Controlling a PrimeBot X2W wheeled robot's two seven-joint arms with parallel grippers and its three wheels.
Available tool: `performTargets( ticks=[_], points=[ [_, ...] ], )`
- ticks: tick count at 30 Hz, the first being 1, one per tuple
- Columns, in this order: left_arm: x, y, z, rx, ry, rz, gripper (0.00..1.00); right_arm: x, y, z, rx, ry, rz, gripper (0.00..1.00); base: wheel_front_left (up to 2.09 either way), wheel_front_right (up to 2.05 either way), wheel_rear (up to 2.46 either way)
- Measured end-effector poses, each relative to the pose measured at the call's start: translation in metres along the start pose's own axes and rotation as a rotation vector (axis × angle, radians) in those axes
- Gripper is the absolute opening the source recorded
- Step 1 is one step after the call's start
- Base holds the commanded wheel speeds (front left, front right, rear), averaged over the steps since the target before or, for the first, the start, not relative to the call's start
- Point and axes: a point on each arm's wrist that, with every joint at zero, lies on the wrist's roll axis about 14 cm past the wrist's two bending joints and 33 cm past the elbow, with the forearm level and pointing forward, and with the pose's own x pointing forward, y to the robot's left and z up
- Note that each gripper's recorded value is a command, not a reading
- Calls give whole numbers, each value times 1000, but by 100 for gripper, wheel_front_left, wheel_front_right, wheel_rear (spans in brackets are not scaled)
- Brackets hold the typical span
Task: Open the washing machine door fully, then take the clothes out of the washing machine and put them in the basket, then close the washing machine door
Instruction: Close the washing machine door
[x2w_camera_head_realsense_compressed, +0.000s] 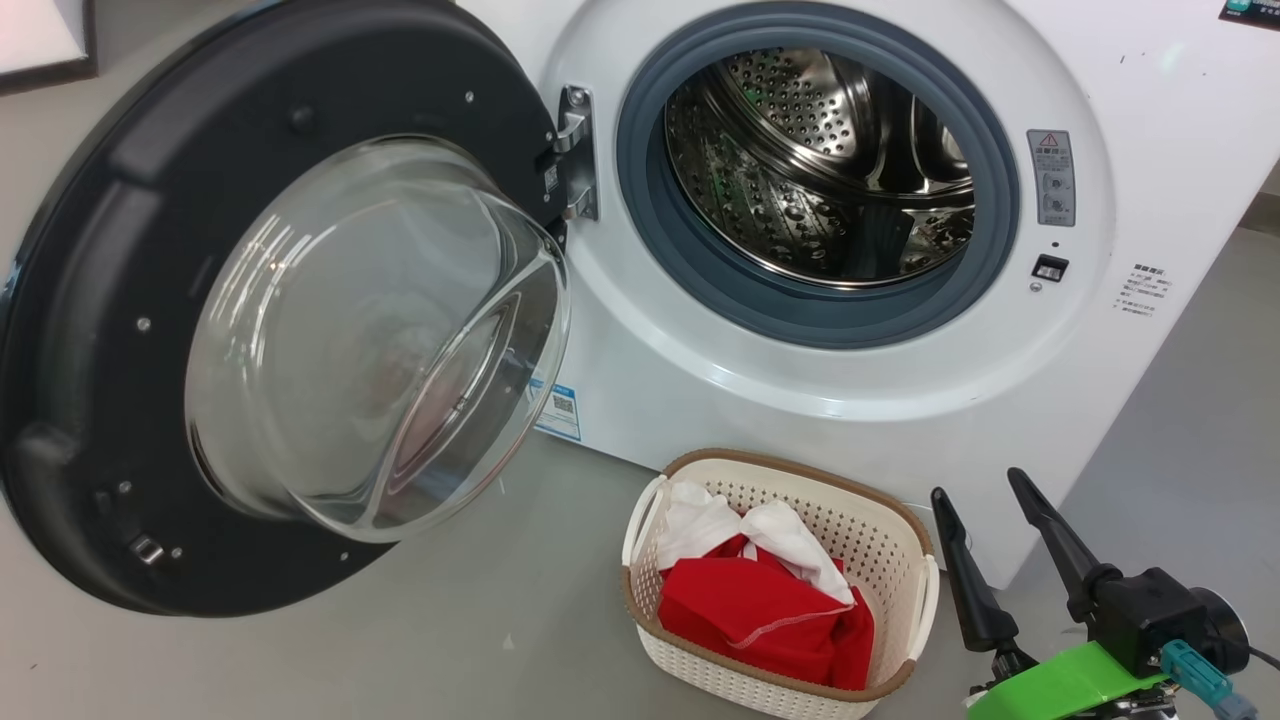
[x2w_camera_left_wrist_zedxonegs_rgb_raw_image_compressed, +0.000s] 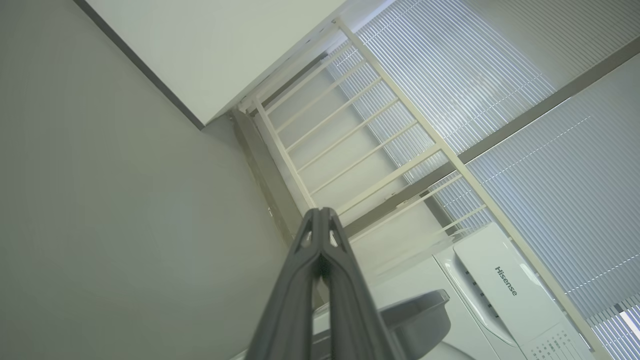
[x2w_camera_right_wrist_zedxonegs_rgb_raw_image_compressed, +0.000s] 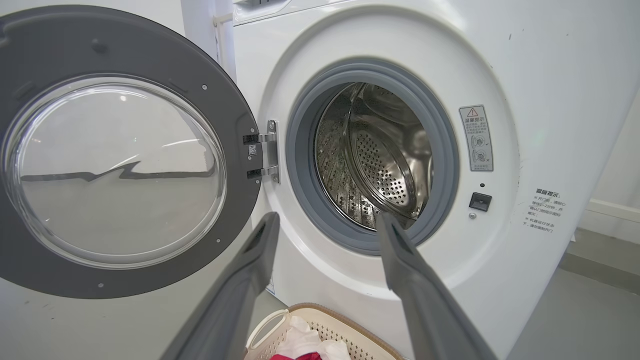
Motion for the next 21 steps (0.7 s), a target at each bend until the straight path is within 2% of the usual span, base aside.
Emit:
performTargets(
  ticks=[6,10,16,21],
  points=[
    [4,41,-28,-46,187,149,0,-2,-1,1,-1,-2,-6,100,0,0,0],
    [3,49,-53,-89,303,186,0,-4,-1,1,-1,-2,-7,100,0,0,0],
    [-1,51,-82,-65,442,178,0,-6,-4,1,-1,-2,-17,100,0,0,0],
    [-2,46,-89,-80,477,148,0,-6,-7,0,0,2,-25,100,0,0,0]
  ],
)
